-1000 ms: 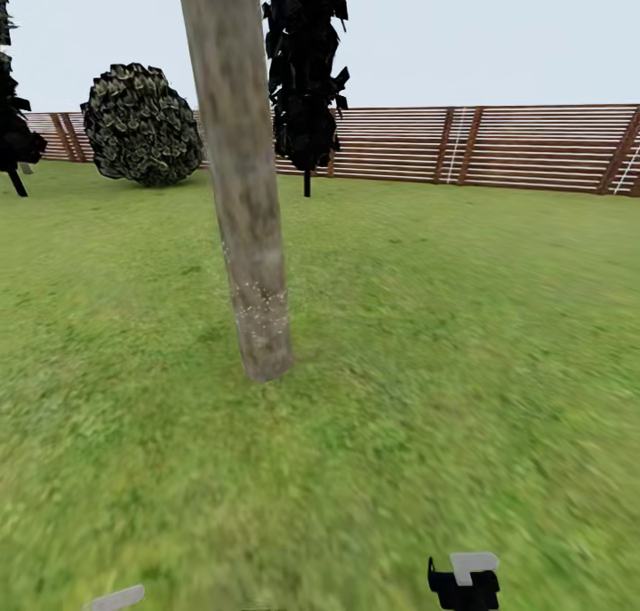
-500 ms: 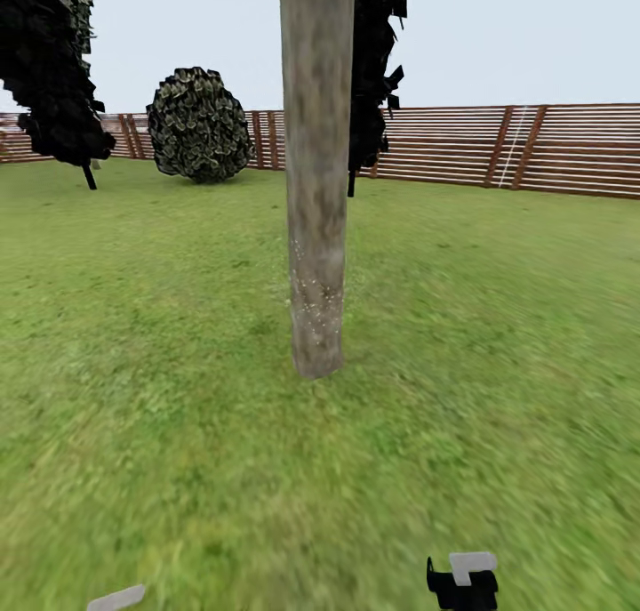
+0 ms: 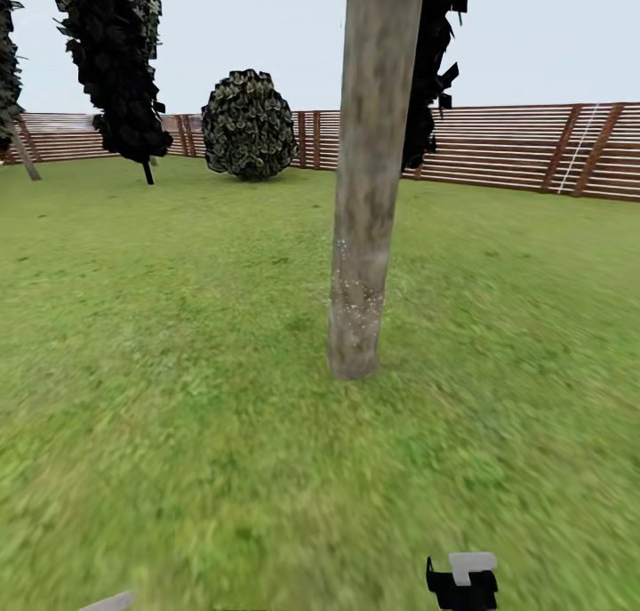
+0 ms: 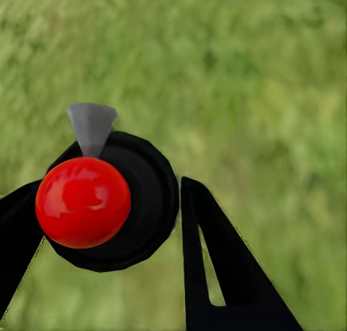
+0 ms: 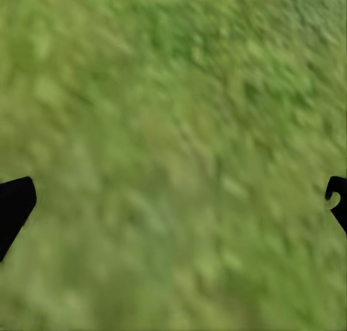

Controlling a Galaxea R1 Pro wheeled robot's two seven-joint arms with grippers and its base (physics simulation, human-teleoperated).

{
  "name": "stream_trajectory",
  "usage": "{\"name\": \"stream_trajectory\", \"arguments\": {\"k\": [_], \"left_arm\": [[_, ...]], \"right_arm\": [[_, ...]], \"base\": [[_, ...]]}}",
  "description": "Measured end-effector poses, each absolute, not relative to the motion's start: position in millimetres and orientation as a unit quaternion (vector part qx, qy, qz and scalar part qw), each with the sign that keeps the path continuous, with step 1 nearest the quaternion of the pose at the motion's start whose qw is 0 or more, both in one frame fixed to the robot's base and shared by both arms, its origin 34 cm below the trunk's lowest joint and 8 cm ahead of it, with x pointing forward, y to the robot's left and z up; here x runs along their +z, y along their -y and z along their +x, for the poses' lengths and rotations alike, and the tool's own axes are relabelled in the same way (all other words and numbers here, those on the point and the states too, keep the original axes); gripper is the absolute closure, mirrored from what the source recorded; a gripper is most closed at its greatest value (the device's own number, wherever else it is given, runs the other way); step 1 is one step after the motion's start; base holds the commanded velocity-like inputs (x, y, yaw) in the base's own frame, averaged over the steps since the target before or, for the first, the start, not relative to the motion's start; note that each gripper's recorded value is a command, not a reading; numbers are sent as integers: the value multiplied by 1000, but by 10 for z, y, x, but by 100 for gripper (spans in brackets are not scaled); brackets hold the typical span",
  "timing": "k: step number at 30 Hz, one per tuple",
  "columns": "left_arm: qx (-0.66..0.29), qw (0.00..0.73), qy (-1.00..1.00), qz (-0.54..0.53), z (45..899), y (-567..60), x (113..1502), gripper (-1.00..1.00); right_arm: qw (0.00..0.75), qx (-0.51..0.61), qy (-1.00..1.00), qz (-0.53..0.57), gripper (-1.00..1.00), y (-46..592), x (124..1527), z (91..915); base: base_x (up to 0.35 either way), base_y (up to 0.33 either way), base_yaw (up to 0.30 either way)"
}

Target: In the garden, pick up the pesticide atomizer on the floor and spray pesticide onto both trees until each tree trunk is fully covered.

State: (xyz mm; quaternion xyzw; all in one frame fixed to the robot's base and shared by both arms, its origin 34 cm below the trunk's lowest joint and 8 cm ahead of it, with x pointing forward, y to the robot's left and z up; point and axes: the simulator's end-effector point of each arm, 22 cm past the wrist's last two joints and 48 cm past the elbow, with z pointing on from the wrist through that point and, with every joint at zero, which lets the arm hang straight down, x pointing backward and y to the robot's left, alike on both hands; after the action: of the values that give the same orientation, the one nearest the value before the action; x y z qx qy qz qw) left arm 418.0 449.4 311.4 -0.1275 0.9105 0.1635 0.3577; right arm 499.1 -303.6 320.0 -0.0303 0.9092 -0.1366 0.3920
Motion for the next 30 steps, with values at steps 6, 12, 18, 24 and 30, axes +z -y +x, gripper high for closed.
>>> {"name": "stream_trajectory", "arguments": {"k": [6, 12, 18, 24, 30], "left_arm": [[161, 360, -910, -126, 4175, -4462, 3110, 100], [159, 359, -911, -126, 4176, -4422, 3098, 100], [160, 358, -911, -128, 4173, -4434, 3099, 100], [161, 358, -911, -128, 4169, -4439, 3099, 100], [161, 358, -911, -128, 4168, -4439, 3099, 100]], "right_arm": [[392, -137, -909, -30, -100, 3036, 3201, 4991], [392, -137, -909, -30, -100, 3041, 3201, 4991], [393, -137, -909, -30, -100, 3045, 3203, 4993], [393, -137, -909, -30, -100, 3045, 3203, 4993], [393, -137, -909, -31, -100, 3044, 3203, 4993]], "base": [[0, 0, 280], [0, 0, 280], [120, 65, 280], [269, 188, 280], [259, 221, 280]]}}
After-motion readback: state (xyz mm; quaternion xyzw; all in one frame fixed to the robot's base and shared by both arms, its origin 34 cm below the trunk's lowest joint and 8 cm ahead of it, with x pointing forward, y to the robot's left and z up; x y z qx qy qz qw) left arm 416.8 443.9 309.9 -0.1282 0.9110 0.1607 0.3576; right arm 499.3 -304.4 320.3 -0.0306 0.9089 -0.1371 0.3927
